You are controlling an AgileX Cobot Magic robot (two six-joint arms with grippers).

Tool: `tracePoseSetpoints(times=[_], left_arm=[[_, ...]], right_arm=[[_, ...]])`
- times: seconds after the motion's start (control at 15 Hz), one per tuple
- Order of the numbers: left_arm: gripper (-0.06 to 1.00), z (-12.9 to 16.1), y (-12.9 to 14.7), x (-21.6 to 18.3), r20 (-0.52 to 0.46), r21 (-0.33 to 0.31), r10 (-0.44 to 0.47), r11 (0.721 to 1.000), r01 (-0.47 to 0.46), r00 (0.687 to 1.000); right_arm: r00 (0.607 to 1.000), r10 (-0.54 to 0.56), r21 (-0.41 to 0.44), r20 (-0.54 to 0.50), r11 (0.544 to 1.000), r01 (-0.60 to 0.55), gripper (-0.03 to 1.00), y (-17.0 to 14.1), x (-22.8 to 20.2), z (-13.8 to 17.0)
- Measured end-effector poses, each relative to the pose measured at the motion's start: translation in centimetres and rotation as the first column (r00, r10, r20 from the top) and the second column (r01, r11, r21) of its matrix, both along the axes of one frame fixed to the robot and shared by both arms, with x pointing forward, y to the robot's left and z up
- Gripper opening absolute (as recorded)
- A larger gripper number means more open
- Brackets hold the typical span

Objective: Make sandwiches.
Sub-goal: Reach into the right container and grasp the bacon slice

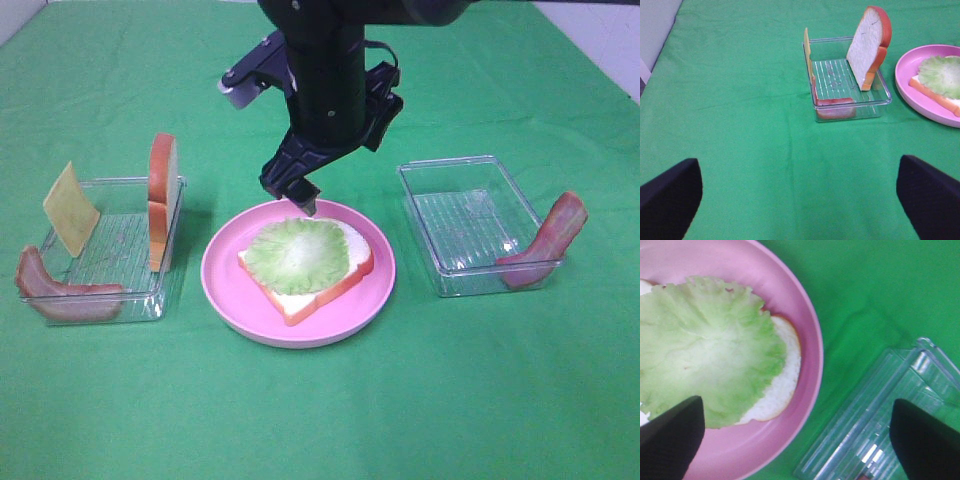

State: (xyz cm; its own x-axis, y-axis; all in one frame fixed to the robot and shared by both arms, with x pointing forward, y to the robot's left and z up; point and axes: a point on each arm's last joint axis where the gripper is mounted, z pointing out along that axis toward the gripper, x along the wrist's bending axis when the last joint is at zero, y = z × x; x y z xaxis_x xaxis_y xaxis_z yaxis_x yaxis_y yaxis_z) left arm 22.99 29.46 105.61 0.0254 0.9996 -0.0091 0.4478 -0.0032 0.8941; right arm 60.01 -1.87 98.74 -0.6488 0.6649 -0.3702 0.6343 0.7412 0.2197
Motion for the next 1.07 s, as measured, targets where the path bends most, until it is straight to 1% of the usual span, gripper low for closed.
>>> tracePoseSetpoints(times=[0.07,0.2,0.27,0.33,0.47,0.6,0.67,0.87,1.0,1.07], left_arm=[[0.99,0.0,0.0,0.0,0.0,0.0,0.0,1.0,0.0,1.0],[0.99,0.0,0.0,0.0,0.0,0.0,0.0,1.0,0.0,1.0],[0.99,0.0,0.0,0.0,0.0,0.0,0.0,1.0,0.0,1.0],[0.99,0.0,0.0,0.0,0.0,0.0,0.0,1.0,0.0,1.0],[0.99,0.0,0.0,0.0,0.0,0.0,0.0,1.0,0.0,1.0],[0.99,0.0,0.0,0.0,0.0,0.0,0.0,1.0,0.0,1.0],[0.99,0.0,0.0,0.0,0.0,0.0,0.0,1.0,0.0,1.0],[0.99,0.0,0.0,0.0,0.0,0.0,0.0,1.0,0.0,1.0],[0.99,0.0,0.0,0.0,0.0,0.0,0.0,1.0,0.0,1.0],[0.99,0.0,0.0,0.0,0.0,0.0,0.0,1.0,0.0,1.0]], right_arm=[[1.0,-0.018,0.007,0.018,1.0,0.018,0.96,-0.6,0.1,1.2],[0.996,-0.084,0.018,0.037,0.996,0.084,0.96,-3.2,0.9,3.3],[0.99,-0.137,0.022,0.043,0.991,0.136,0.96,-5.1,1.6,4.4],[0.975,-0.219,0.031,0.042,0.976,0.218,0.96,-8.2,2.5,5.6],[0.936,-0.351,0.076,0.028,0.934,0.348,0.96,-13.2,4.0,7.0],[0.887,-0.461,0.103,0.001,0.883,0.459,0.96,-17.6,4.8,7.7],[0.872,-0.489,0.108,-0.011,0.866,0.488,0.96,-18.7,4.9,7.8],[0.794,-0.604,0.162,-0.076,0.778,0.607,0.96,-23.5,5.6,7.6],[0.753,-0.649,0.193,-0.11,0.729,0.657,0.96,-25.7,5.8,7.5],[0.746,-0.656,0.203,-0.117,0.719,0.664,0.96,-26.0,5.8,7.6]])
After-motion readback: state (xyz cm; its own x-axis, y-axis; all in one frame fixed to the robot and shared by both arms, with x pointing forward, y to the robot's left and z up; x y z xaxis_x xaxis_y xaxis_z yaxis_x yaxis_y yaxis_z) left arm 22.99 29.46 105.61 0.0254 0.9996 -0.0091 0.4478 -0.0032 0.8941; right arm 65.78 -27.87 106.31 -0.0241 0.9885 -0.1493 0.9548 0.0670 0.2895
